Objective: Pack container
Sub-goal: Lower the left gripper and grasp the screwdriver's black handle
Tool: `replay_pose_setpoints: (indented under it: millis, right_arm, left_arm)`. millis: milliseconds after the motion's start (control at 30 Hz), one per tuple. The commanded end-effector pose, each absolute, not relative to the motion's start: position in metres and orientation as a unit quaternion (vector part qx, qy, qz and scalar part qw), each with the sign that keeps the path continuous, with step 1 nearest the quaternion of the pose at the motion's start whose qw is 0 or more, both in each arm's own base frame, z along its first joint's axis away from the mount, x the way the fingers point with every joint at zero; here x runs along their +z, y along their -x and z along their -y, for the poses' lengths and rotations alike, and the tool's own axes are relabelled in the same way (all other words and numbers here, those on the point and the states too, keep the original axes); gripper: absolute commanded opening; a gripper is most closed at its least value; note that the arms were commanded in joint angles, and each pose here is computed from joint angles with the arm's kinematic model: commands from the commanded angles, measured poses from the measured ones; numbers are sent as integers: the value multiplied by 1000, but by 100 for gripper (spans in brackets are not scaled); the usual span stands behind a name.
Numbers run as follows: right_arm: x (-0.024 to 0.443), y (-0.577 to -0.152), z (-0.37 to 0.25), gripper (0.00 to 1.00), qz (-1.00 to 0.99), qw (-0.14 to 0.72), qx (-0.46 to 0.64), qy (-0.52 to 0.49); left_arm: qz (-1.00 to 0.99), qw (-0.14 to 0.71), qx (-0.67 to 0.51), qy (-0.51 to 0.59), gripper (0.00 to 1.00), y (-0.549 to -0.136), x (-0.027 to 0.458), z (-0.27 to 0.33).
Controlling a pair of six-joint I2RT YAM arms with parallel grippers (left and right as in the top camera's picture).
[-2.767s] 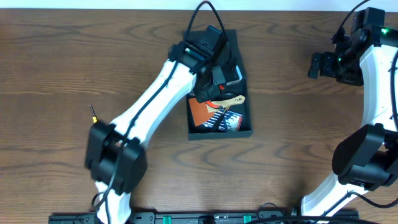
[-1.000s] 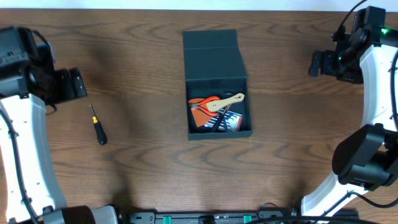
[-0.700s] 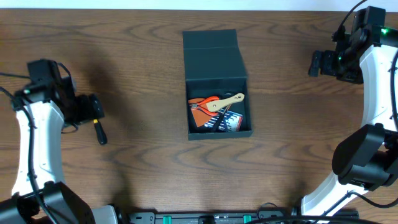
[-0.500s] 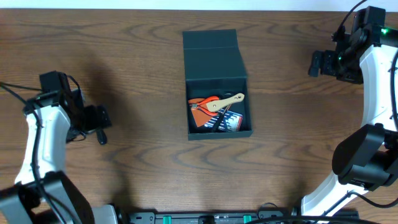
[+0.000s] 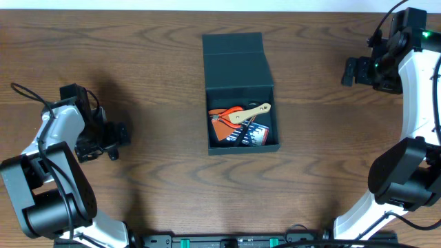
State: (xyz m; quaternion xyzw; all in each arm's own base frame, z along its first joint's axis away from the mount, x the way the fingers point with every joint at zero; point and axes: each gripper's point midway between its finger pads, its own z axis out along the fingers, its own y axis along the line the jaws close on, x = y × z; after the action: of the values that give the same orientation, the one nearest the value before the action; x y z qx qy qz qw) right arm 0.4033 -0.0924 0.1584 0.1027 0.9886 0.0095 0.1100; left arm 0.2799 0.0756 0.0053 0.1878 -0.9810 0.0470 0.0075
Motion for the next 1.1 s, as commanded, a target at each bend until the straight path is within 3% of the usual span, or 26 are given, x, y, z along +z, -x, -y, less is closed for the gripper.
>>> replay_pose_setpoints:
  millis: [0, 533, 1067]
  right_arm:
    - [154, -401, 96, 99, -989, 101, 12, -104]
    - [154, -401, 96, 99, -989, 102, 11, -104]
    - [154, -401, 96, 99, -990, 102, 11, -98]
  left_arm:
    - [982, 6, 49, -180, 98, -282, 0, -76]
    - [983, -31, 40, -179, 99, -300, -1, -84]
    - [982, 11, 49, -182, 99, -288, -19, -78]
